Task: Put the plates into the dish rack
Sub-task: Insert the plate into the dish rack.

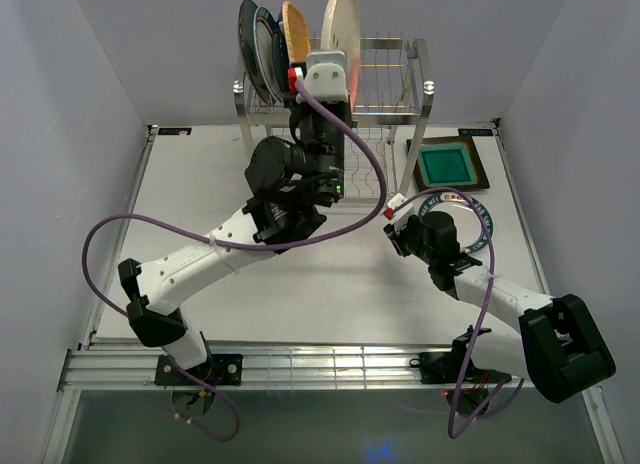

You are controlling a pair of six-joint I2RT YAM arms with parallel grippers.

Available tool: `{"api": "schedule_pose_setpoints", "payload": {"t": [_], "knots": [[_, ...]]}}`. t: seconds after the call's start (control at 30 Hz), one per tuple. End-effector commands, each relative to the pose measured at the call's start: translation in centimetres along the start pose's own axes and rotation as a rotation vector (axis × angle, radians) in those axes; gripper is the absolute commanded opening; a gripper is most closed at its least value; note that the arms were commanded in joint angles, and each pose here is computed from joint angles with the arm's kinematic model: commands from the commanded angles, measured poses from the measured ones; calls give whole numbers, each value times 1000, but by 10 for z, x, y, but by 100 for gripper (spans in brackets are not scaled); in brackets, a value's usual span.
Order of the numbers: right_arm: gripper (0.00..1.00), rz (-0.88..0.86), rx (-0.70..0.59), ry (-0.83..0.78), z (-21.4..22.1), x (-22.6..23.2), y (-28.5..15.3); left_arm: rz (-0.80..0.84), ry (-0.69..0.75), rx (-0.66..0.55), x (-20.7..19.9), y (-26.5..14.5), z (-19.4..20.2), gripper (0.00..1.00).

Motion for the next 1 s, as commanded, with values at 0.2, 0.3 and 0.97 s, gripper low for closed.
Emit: {"api": "schedule_pose_setpoints", "payload": {"t": [0.2,0.3,0.97], "knots": [[37,7,-69,2,-24,-9,0,-13,-16,-146,8,63,-27,0],[38,2,-66,3,-23,-8,0,-12,-42,-110,19,87,-15,0],[38,-18,-75,6,-24,-6,-1,-46,-1,-63,44,136,39,0]]}}
Point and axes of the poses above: each gripper's point midway between its finger pads, its own y axis out along the fingers, its own x axis along the line the jaws close on, z = x × y, the point moved 4 cm from there along -y, back along the fingers, and after that the axes turned 1 degree about -y, right-handed, at the moved point
